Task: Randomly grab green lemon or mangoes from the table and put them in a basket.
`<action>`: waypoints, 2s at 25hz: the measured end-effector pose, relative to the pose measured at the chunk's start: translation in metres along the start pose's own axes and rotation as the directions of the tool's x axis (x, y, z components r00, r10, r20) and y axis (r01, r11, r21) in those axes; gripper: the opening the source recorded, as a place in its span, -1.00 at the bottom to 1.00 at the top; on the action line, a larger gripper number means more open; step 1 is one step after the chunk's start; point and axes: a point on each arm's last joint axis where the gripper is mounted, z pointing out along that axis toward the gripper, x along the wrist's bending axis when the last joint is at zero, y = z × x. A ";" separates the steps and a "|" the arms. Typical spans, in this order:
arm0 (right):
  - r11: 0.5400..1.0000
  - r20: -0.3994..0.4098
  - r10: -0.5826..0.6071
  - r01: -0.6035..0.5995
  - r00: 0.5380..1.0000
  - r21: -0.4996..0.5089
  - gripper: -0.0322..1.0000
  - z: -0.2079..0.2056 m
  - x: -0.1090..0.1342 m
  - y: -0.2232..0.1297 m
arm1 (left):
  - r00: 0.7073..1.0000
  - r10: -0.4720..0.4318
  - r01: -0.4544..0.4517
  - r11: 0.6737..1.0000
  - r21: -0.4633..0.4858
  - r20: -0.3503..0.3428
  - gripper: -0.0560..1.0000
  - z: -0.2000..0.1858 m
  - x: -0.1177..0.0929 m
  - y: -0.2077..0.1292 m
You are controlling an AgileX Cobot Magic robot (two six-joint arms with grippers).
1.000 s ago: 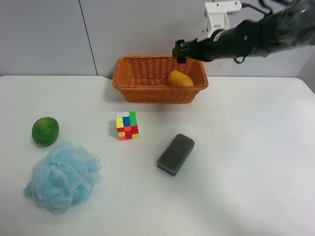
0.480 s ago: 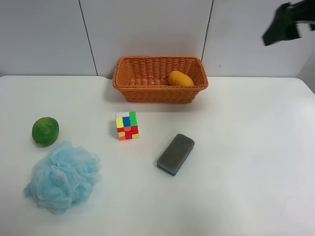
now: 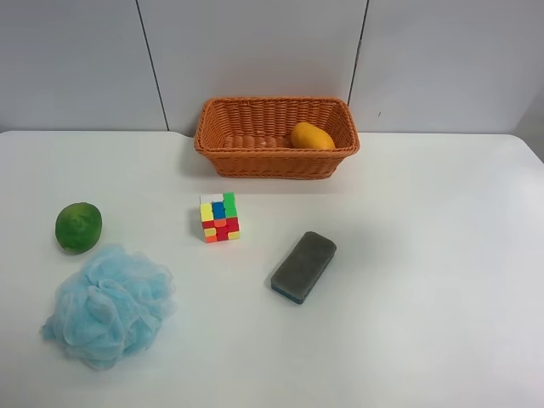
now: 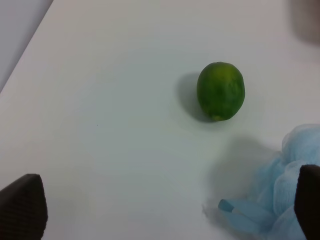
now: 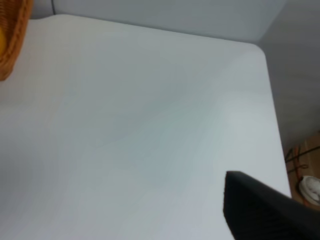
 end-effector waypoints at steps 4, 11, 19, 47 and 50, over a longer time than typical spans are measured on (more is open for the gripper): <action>0.997 -0.001 -0.002 0.002 1.000 -0.072 0.98 -0.024 0.017 -0.043 | 1.000 0.000 0.000 1.000 0.000 0.000 0.99 0.000 0.000 0.000; 0.992 -0.013 -0.038 0.036 0.999 -0.118 0.98 -0.028 0.035 -0.115 | 1.000 0.000 0.000 1.000 0.000 0.000 0.99 0.000 0.000 0.000; 0.999 -0.022 -0.038 0.038 0.999 -0.036 0.98 -0.032 0.036 -0.149 | 1.000 0.000 0.000 1.000 0.000 0.000 0.99 0.000 0.000 0.000; 0.990 0.052 0.063 -0.056 0.997 -0.131 0.98 -0.049 0.023 -0.176 | 1.000 0.000 0.000 1.000 0.000 0.000 0.99 0.000 0.000 0.000; 0.990 0.051 0.063 -0.055 0.997 -0.131 0.98 -0.049 0.023 -0.176 | 1.000 0.000 0.000 1.000 0.000 0.000 0.99 0.000 0.000 0.000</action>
